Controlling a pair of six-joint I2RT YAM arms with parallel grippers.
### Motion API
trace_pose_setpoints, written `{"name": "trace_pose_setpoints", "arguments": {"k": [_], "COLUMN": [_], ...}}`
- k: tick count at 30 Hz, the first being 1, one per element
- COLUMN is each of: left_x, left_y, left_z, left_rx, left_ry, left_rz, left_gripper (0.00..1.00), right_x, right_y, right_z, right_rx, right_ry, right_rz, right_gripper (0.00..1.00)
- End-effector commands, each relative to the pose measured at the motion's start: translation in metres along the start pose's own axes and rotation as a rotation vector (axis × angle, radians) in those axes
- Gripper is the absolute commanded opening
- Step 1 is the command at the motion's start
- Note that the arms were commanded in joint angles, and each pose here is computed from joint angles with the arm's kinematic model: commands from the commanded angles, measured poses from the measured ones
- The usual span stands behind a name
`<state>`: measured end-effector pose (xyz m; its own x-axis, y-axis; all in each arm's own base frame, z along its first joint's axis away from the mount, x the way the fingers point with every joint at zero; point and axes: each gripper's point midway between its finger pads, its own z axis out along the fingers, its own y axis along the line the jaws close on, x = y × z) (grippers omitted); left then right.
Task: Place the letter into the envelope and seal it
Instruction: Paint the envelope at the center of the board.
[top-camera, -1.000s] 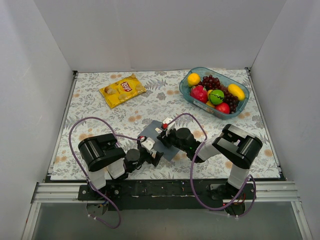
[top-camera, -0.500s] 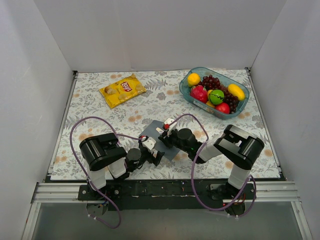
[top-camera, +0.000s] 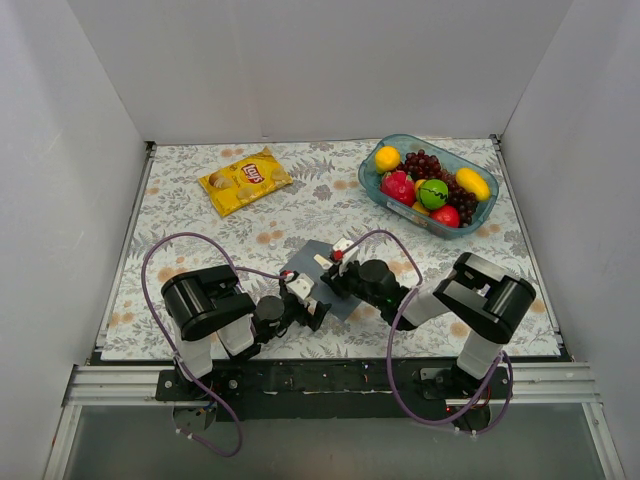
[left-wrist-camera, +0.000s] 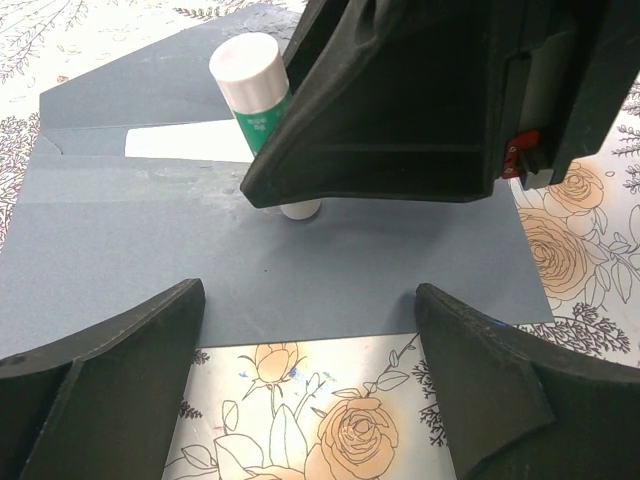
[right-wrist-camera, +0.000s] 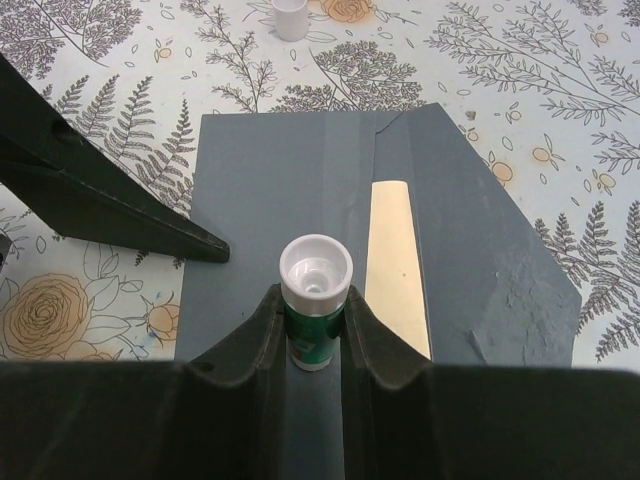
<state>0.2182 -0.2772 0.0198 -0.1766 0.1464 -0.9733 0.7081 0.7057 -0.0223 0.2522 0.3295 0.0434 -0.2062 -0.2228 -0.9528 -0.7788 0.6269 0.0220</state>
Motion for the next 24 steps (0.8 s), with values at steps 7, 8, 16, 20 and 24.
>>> {"name": "trace_pose_setpoints", "arguments": {"k": [7,8,16,20,24], "left_x": [0.052,0.052,0.052,0.051,0.051], "left_y": [0.004,0.005,0.004,0.004,0.004], "left_z": [-0.016,-0.015,-0.016,-0.016,-0.016], "left_rx": [-0.001,-0.002,-0.003,0.002,0.003], "left_ry": [0.186,0.186,0.186,0.184,0.181], "left_rz": [0.035,0.033,0.034,0.034,0.034], "left_gripper": [0.84,0.84,0.84,0.84,0.84], "right_x": [0.059,0.059,0.061,0.033,-0.002], "right_y": [-0.006,-0.006,-0.009,-0.011,-0.012], "right_z": [-0.030,-0.032,-0.044,-0.038,-0.025], "right_rx": [0.034,0.036,0.055,0.062,0.060], "right_ry": [0.198,0.200,0.203,0.138,0.057], "right_rz": [0.009,0.009,0.017,0.011,0.008], "right_gripper": [0.01,0.01,0.01,0.01,0.01]}}
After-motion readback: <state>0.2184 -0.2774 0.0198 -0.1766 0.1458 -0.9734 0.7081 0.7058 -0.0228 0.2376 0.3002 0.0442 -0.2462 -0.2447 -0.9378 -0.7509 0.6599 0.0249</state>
